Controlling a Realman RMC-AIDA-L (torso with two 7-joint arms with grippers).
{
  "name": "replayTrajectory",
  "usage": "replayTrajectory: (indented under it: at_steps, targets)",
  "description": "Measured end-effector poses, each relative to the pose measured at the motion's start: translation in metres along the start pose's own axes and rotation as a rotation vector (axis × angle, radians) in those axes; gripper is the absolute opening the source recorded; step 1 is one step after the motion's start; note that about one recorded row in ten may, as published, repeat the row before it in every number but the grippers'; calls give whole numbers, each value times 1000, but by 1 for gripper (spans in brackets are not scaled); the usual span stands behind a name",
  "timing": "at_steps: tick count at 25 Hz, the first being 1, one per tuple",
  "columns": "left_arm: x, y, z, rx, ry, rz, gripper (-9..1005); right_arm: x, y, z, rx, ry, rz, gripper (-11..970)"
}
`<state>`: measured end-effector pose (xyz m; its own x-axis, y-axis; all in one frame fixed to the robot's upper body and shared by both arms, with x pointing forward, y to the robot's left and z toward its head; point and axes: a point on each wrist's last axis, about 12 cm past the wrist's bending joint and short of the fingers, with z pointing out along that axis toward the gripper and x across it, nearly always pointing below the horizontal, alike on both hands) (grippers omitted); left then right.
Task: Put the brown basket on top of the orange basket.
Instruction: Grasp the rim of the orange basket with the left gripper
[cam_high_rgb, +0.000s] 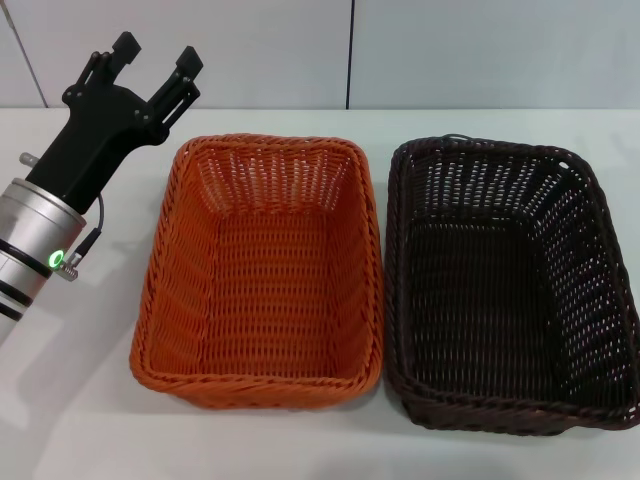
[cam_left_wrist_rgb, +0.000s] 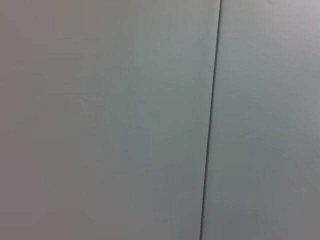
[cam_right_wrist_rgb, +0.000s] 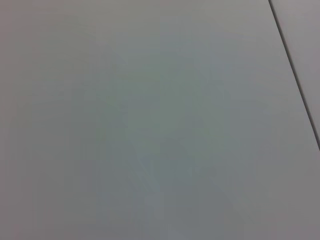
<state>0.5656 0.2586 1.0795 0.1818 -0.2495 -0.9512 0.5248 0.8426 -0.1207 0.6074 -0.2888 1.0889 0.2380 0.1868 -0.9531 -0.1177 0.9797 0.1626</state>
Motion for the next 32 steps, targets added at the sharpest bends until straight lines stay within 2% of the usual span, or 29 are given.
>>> replayTrajectory:
  at_steps: [22,25,27,28,31,32]
  targets:
    - [-6,5,7,-17,-21,-9,833,2,1,-2,-4,9,2,542]
    - [-12,10,14,-24,-34,-20,833,3,0,-3,-2,11,2,542]
    - [-19,23,28,-72,-1,-36,832,3,0,-4,0,13,2,542]
    - [-19,23,28,-72,-1,-36,832,3,0,-4,0,13,2,542]
    - [-29,37,47,-123,58,-69,832,4,-1,-6,2,16,1,542]
    - [-37,47,58,-159,114,-89,832,4,-3,-8,6,19,0,542]
